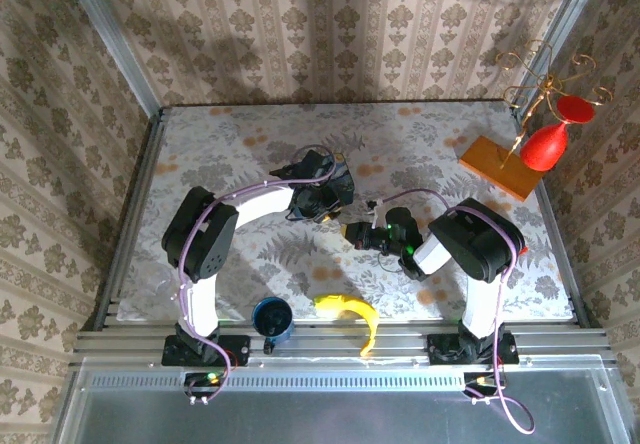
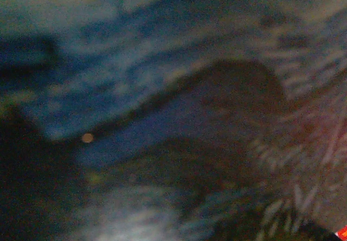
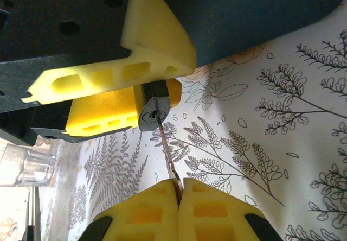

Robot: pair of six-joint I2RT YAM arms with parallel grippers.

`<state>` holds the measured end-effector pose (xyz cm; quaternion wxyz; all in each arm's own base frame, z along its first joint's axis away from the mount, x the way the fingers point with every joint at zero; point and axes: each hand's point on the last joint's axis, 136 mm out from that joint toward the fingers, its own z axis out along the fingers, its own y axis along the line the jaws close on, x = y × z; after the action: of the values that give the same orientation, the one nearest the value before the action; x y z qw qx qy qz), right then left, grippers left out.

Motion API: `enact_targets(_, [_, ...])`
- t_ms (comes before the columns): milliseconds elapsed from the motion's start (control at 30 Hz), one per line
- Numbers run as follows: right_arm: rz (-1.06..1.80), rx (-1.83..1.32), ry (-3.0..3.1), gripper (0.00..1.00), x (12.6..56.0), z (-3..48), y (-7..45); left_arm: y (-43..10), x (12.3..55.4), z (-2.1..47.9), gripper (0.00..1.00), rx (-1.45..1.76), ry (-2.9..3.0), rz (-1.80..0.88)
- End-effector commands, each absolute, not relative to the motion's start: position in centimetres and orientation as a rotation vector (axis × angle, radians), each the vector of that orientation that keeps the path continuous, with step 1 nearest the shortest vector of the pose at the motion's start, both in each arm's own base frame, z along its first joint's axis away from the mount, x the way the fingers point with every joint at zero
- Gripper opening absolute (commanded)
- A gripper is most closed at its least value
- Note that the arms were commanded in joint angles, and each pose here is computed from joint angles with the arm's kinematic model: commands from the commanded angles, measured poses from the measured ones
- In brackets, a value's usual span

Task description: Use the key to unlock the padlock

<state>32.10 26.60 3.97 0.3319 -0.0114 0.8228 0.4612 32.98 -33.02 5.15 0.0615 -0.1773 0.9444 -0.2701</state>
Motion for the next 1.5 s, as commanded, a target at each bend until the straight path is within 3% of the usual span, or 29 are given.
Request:
enact_targets(0, [1.262, -0.039, 2.095, 0.00, 32.3, 6.3, 27.4, -32.7, 31.5, 5.1, 0.07, -0.579, 2.916, -0.845])
enact_targets(433, [1.087, 0.046, 2.176, 0.00, 33.2, 6.5, 26.5, -33.0, 31.5, 5.1, 0.07, -0.583, 2.917, -0.858])
enact_targets(1467, [1.146, 0.107, 2.260, 0.00, 32.3, 4.9, 26.3, -32.9, 31.5, 5.4, 0.07, -0.639, 2.918, -0.870])
